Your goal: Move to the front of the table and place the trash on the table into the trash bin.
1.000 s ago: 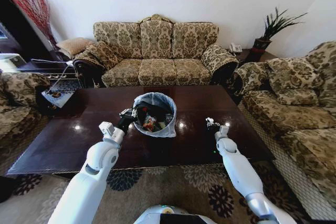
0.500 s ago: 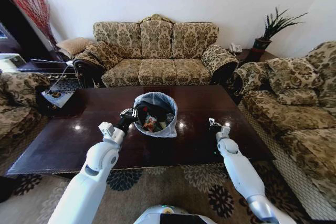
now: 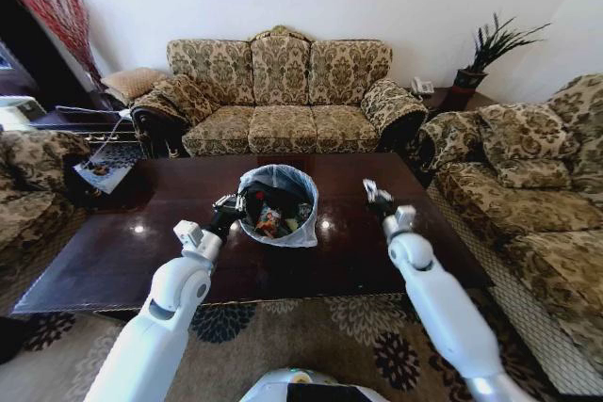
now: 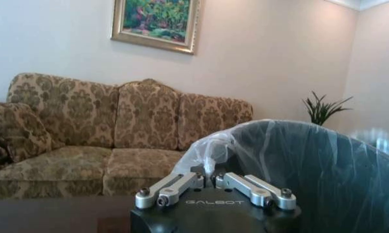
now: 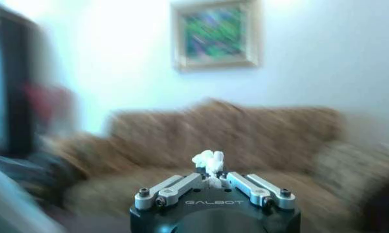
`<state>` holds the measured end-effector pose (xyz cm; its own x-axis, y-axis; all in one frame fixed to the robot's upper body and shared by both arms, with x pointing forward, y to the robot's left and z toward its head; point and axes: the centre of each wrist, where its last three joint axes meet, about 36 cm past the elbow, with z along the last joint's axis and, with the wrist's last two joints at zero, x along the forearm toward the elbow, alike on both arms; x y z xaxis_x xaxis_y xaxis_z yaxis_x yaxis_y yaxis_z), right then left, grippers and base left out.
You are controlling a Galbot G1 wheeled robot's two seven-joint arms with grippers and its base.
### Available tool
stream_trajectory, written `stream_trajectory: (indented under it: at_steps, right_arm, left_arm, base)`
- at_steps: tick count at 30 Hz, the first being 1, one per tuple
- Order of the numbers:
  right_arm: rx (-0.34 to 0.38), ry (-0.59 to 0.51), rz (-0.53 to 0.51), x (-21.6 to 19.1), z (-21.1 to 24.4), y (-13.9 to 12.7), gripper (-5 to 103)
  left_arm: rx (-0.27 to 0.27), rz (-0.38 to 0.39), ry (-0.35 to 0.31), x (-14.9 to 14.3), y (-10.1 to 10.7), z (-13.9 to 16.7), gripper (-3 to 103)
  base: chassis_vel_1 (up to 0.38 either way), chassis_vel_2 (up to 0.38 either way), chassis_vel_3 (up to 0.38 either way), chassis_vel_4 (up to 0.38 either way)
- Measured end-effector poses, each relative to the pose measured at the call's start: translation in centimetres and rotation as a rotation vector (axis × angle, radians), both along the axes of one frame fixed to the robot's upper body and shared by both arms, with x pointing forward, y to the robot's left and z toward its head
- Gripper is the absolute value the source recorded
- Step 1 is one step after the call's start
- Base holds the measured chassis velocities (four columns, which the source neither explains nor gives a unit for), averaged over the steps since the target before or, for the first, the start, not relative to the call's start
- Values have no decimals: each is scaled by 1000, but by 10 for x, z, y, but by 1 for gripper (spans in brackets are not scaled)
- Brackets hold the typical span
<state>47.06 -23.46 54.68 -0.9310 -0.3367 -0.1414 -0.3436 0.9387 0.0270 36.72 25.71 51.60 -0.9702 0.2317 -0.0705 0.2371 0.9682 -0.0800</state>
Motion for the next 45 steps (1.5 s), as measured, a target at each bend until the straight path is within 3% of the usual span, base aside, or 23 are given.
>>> stream_trajectory:
  at_steps: [1,3,6,11,15,19,24,29,32,34,41,45]
  right_arm:
    - [0,0,0,0,0,0,0]
    - [46,4,195,-23,67,16,0]
    - [36,53,391,-40,118,34,0]
    - [-23,126,505,-52,131,59,0]
    - [-107,173,531,-56,113,73,-2]
    - [-189,175,542,-52,100,80,14]
    - [-224,176,546,-45,95,93,30]
    - [-231,172,544,-41,94,98,46]
    - [-234,170,534,-36,94,99,62]
    - [-234,169,531,-35,93,99,62]
    - [-239,168,532,-34,90,99,94]
    - [-240,164,536,-34,89,101,100]
  left_arm:
    - [0,0,0,0,0,0,3]
    - [-1,-7,9,3,-5,-5,3]
    - [-8,-8,16,5,-9,-9,3]
    - [-9,-8,15,6,-9,-9,3]
    - [-2,-2,10,7,-6,-7,3]
    - [-2,2,11,7,-5,-8,3]
    - [-10,3,12,8,-7,-9,3]
    - [-10,4,9,8,-6,-8,3]
    - [-8,6,4,9,-5,-6,3]
    - [-8,5,3,9,-5,-6,3]
    - [-9,5,6,9,-5,-7,3]
    - [-7,3,3,8,-5,-5,3]
  base:
    - [0,0,0,0]
    - [0,0,0,0]
    - [0,0,0,0]
    - [0,0,0,0]
    - [0,0,0,0]
    - [0,0,0,0]
    - [0,0,0,0]
    - [0,0,0,0]
    - [0,0,0,0]
    - [0,0,0,0]
    - [0,0,0,0]
    - [0,0,0,0]
